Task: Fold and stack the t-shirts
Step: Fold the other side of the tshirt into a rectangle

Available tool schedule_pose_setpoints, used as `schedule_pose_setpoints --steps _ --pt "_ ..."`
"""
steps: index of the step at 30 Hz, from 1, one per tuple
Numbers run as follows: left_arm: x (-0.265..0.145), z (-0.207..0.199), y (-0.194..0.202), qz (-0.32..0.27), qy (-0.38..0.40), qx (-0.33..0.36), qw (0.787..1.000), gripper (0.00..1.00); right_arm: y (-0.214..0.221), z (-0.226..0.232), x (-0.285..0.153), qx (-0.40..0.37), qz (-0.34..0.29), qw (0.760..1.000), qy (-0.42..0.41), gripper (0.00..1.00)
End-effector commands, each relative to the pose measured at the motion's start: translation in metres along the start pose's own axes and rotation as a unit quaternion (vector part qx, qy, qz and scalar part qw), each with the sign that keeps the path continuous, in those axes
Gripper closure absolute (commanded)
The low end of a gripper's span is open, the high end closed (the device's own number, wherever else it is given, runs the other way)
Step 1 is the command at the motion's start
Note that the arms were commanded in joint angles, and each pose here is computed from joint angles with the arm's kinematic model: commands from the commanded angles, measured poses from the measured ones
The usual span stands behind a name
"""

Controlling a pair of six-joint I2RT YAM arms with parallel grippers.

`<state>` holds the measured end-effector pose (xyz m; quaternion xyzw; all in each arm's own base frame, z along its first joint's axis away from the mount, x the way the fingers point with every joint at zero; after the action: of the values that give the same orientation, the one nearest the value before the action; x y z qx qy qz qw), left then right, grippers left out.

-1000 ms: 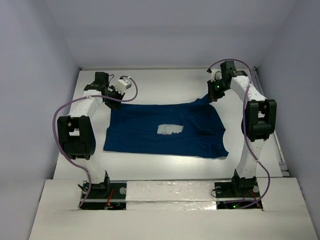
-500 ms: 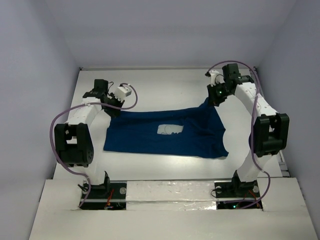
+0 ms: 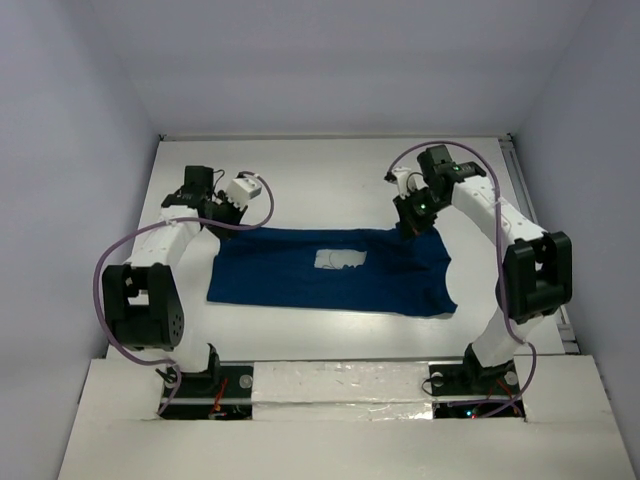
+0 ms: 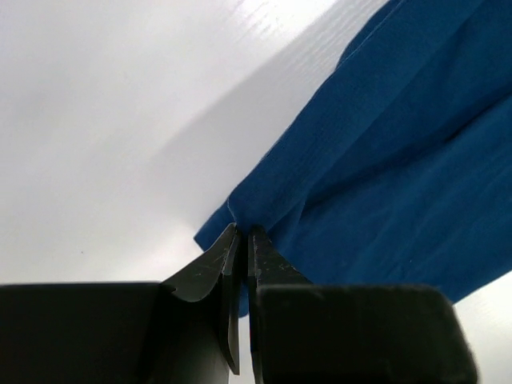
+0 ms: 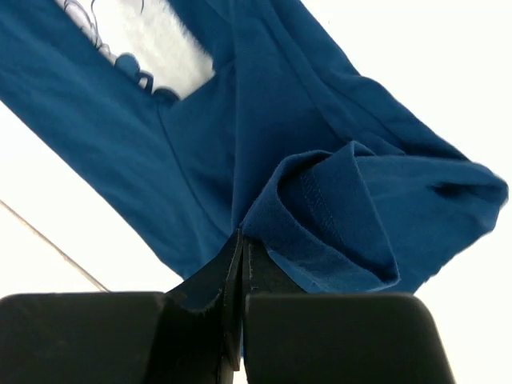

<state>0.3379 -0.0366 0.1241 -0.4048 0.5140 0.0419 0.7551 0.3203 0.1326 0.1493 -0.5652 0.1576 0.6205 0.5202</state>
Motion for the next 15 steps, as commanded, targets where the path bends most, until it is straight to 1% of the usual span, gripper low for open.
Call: schedule_pose_setpoints --steps 1,9,12,15 --pt "-0.011 -0.002 -0.001 -0.014 -0.014 0.018 1.000 1.00 0.006 0.009 -0.024 -0.016 -0.015 1.000 0.013 1.00" --pt "-0.014 0.003 0.004 -0.009 -0.042 0.027 0.999 1.00 0.021 0.015 -0.040 -0.026 -0.013 0.999 0.022 1.00" --pt "-0.009 0.005 0.008 0.000 -0.048 0.021 0.999 1.00 0.032 0.020 -0.038 -0.032 0.006 0.999 0.012 1.00" --pt "-0.003 0.006 0.013 0.005 -0.049 0.016 0.999 1.00 0.048 0.026 -0.034 -0.036 0.038 0.999 -0.004 1.00"
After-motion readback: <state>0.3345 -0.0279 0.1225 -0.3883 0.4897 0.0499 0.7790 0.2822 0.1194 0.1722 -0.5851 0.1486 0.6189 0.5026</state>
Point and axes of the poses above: each gripper's point midway between its finger pads, its own x axis out along the fingers, its own z axis along the line the jaws close on, y = z × x, the point moved 3 cm from there along -x, back along the fingers, and after that the axes turned 8 degrees about x, right-handed, at the moved point
